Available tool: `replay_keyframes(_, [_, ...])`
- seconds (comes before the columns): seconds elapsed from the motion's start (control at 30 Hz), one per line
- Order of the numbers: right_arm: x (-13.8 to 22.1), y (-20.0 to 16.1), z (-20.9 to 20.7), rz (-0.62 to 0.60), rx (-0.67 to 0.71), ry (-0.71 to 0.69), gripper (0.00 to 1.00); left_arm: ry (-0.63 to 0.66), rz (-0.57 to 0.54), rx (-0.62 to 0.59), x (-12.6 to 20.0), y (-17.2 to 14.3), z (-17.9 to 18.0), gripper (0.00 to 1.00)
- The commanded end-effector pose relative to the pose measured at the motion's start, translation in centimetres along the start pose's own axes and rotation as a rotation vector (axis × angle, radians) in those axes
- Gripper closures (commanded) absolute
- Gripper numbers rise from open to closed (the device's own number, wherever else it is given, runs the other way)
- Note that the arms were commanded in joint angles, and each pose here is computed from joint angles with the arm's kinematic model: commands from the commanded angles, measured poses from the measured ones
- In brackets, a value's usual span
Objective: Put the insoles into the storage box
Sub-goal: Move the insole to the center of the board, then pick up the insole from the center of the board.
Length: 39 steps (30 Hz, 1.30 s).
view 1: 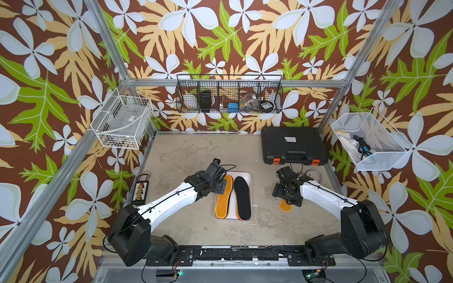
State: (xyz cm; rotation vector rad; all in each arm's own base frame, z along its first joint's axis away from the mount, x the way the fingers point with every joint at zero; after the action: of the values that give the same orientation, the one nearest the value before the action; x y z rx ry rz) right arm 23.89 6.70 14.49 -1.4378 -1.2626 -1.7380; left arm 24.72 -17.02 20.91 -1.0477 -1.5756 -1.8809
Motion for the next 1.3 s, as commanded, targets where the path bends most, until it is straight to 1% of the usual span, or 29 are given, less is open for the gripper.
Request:
replay_keyframes(0.0, [1.4, -0.1, -1.5, -0.034, 0.058, -0.089, 0.03, -0.006, -0.013, 0.002, 0.2, 0.1, 0.1, 0.10])
replay_keyframes(0.03, [1.5, -0.1, -1.7, -0.051, 0.050, -0.081, 0.00, -0.011, -0.013, 0.002, 0.2, 0.1, 0.0, 0.10])
replay_keyframes(0.07, [1.3, -0.2, -1.9, -0.067, 0.036, -0.066, 0.00, -0.018, -0.014, 0.002, 0.2, 0.1, 0.0, 0.10])
replay_keyframes(0.17, [-0.2, 0.2, -2.5, -0.036, 0.017, -0.010, 0.01, -0.052, -0.022, -0.003, 0.5, 0.3, -0.2, 0.10])
replay_keyframes(0.3, [-1.1, 1.3, -1.6, 0.008, 0.071, -0.060, 0.00, -0.107, -0.030, -0.020, 0.8, 0.3, -0.5, 0.10])
replay_keyframes(0.37, [-1.6, 1.6, -1.3, 0.023, 0.079, -0.075, 0.00, -0.150, -0.027, -0.039, 1.0, 0.2, -0.8, 0.07])
replay_keyframes(0.5, [-2.5, 2.0, -1.1, 0.025, 0.052, -0.011, 0.00, -0.204, -0.042, -0.053, 1.5, 0.2, -1.0, 0.00])
replay_keyframes(0.57, [-2.8, 2.3, -1.3, 0.015, 0.037, -0.037, 0.00, -0.214, -0.048, -0.053, 1.6, 0.1, -1.0, 0.00])
replay_keyframes(0.73, [-3.9, 2.7, -1.7, 0.020, 0.004, -0.029, 0.01, -0.225, -0.048, -0.055, 1.6, 0.2, -1.1, 0.00])
replay_keyframes(0.83, [-4.8, 2.6, -2.1, 0.032, 0.000, -0.050, 0.07, -0.218, -0.045, -0.055, 1.5, 0.1, -1.1, 0.00])
replay_keyframes(0.93, [-5.5, 2.4, -2.4, 0.042, -0.001, -0.041, 0.20, -0.214, -0.045, -0.054, 1.5, 0.1, -1.0, 0.00])
replay_keyframes(1.03, [-5.9, 2.1, -2.6, 0.045, 0.009, -0.044, 0.29, -0.203, -0.049, -0.050, 1.5, 0.2, -0.9, 0.00])
replay_keyframes(1.23, [-5.3, 1.9, -2.8, 0.033, 0.031, -0.033, 0.37, -0.172, -0.055, -0.042, 1.5, 0.3, -0.7, 0.00])
replay_keyframes(1.27, [-5.0, 2.0, -2.7, 0.028, 0.039, -0.027, 0.37, -0.164, -0.057, -0.037, 1.5, 0.3, -0.7, 0.00])
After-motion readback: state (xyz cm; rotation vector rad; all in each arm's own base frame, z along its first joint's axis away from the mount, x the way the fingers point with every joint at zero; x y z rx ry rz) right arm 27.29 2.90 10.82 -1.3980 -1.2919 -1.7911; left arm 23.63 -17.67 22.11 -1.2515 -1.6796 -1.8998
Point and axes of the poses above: each gripper's point midway between its finger pads, its own x axis back along the fingers, its own z axis along the line the jaws close on, y = z × x, the point moved 10 cm from there along x, back along the fingers
